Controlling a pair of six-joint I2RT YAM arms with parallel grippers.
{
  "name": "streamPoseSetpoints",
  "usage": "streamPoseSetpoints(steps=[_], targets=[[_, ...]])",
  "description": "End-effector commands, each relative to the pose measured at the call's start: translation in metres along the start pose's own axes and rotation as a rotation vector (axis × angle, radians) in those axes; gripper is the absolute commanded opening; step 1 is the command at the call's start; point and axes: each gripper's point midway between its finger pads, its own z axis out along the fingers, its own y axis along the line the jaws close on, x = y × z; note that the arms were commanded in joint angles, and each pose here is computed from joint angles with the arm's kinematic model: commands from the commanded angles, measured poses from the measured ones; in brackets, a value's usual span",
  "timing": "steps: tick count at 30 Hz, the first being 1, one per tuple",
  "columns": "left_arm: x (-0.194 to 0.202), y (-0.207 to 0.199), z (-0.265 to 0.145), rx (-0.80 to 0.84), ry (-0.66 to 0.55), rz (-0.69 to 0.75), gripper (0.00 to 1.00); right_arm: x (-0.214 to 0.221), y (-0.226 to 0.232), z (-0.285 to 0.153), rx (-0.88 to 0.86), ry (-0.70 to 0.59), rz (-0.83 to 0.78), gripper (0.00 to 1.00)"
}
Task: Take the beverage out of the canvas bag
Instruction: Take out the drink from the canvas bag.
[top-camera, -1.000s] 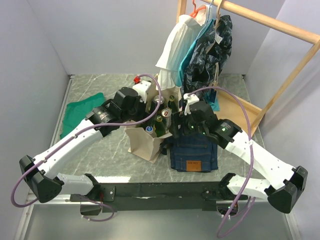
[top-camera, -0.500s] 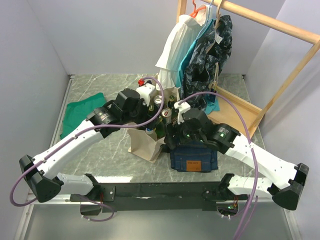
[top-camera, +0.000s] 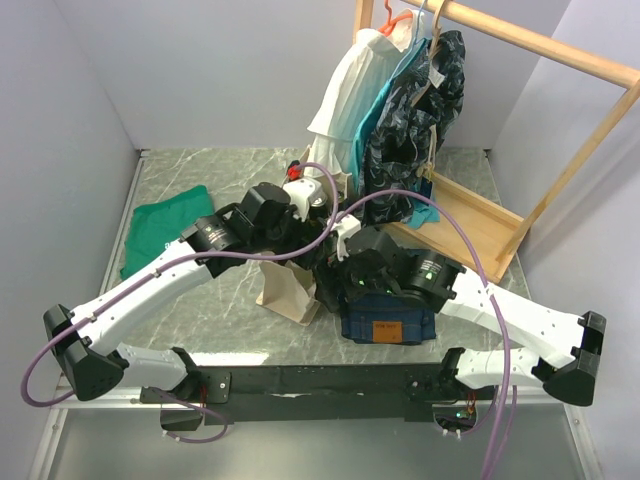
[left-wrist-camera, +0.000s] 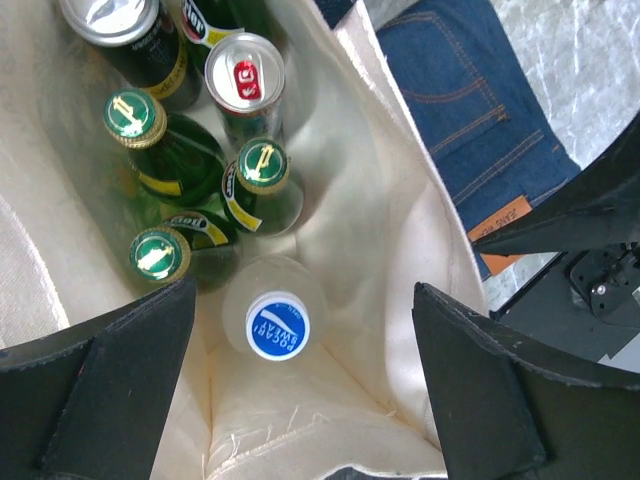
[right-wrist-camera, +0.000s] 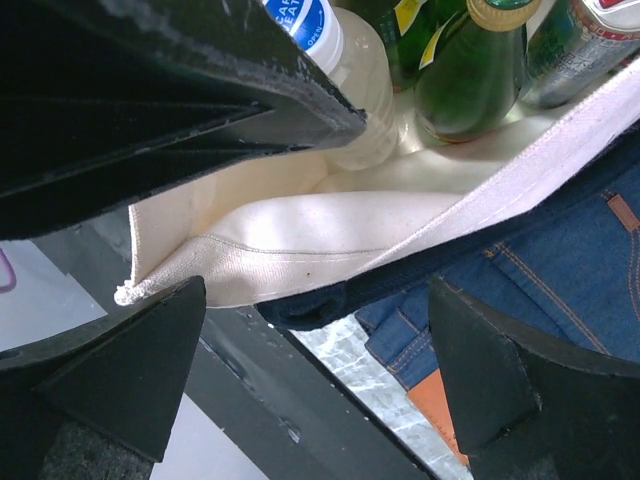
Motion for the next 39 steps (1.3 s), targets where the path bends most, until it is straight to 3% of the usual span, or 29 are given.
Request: streamPoseSetpoints(steps=[1,9,17,22,35,39], targets=[[-0.005,0.004,-0.011,-0.027,-0.010,0.015,0.95,0.004,0.027,-0.008,-0.095,0.039,-0.035,0.98],[0.028,0.011,-0.016,-0.061,0.095,-0.021,0.91,0.002,0.028,-0.009,-0.074,0.023,-0.034,0.98],[0.036,0.006,-0.020,-0.034,0.107,-0.064,0.86,-0.003,0.025,-0.013,-0.058,-0.015,-0.011,0.96],[0.042,0.005,-0.011,-0.032,0.129,-0.078,0.73,-0.008,0.024,-0.018,-0.052,-0.041,0.000,0.96],[0.047,0.009,-0.001,-0.066,0.140,-0.083,0.72,-0.008,0.024,-0.017,-0.053,-0.055,0.000,0.96],[0.054,0.005,0.002,-0.052,0.167,-0.078,0.60,-0.004,0.021,-0.014,-0.037,-0.037,0.001,0.95]])
